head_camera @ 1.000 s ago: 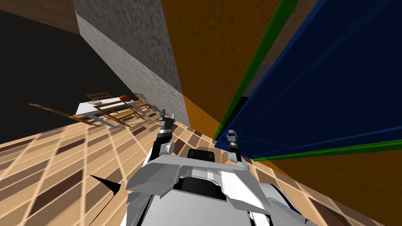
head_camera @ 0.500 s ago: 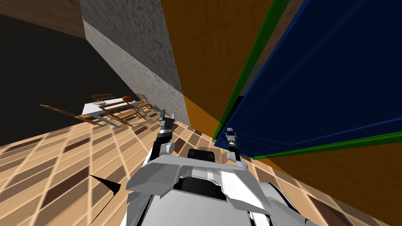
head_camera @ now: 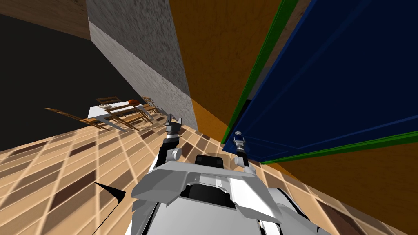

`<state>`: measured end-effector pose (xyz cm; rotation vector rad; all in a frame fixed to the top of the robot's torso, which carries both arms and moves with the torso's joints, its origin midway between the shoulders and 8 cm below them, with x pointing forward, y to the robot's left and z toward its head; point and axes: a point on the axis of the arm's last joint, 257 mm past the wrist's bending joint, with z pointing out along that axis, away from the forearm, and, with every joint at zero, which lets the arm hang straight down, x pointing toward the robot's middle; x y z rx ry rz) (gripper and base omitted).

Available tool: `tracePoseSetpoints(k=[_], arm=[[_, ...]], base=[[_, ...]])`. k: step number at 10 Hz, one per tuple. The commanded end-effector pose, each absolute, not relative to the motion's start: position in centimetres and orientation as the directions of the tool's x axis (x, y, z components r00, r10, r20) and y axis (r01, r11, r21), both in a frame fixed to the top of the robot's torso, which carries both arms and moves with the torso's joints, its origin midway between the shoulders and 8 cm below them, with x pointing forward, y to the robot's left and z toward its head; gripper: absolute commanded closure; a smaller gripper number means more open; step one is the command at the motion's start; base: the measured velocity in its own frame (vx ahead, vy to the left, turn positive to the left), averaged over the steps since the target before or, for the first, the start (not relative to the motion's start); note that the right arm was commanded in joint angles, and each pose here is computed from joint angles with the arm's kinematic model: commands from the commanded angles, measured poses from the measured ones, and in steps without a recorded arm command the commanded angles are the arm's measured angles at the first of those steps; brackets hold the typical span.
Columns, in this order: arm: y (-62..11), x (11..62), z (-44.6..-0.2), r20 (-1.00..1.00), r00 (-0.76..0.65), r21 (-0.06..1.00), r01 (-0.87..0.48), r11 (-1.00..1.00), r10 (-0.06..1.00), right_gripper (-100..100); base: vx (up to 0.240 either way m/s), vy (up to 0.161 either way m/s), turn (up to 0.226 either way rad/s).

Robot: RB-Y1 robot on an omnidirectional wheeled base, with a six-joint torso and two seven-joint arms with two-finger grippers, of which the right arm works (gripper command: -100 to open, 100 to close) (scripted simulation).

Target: Pull the door open

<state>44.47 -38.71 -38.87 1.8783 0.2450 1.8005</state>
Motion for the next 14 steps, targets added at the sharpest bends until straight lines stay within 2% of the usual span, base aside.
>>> tracePoseSetpoints(k=[1, 14], arm=[[-38.3, 44.7, -38.9, 0.908, 0.086, 0.419, -0.227, -0.879, 0.411, -100], [-35.9, 45.7, -39.2, 1.000, 0.000, 0.003, -0.239, -0.971, 0.002, -100]], base=[[-0.086, -0.007, 0.010], [-0.061, -0.012, 0.004]])
